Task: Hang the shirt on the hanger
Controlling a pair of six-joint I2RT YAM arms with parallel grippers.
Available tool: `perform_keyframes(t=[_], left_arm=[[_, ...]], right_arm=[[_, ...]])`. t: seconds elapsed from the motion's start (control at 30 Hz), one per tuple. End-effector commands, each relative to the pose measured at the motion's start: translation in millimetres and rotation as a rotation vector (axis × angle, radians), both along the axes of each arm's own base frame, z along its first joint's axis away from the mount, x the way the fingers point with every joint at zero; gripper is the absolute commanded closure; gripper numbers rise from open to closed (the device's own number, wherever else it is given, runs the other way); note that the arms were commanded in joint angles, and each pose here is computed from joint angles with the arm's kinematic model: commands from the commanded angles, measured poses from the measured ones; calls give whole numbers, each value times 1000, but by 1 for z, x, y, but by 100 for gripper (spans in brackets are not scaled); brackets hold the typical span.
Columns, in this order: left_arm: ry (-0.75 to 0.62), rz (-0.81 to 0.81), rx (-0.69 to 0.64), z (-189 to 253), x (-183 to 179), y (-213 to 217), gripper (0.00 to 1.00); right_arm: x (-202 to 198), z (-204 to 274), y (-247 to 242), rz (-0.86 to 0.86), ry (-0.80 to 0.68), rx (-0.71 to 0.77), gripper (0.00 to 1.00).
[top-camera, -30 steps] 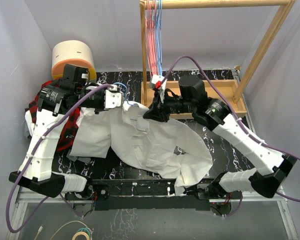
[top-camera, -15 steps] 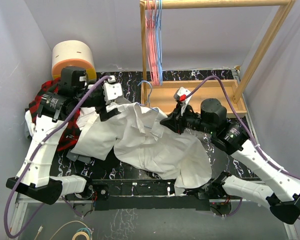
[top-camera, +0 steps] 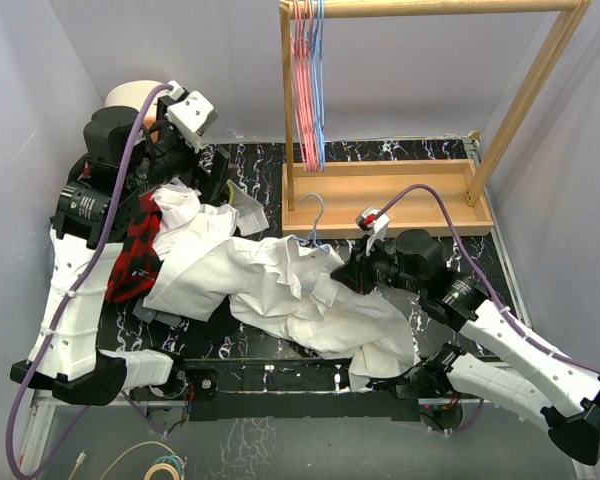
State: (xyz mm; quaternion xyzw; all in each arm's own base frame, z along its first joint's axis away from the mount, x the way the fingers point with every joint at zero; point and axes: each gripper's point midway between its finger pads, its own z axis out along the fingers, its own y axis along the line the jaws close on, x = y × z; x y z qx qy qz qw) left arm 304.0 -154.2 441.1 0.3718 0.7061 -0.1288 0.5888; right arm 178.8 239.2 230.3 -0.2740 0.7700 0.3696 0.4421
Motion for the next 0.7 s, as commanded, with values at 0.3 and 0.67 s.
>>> perform_keyframes(t=[0.3,0.67], left_arm=[[88,207,57,21,6,38,3],[-68,231,-67,82,-40,66,3]], right_arm=[[110,55,-109,-573,-146,42,92],[125,147,-185,-801,-394,-109,92]])
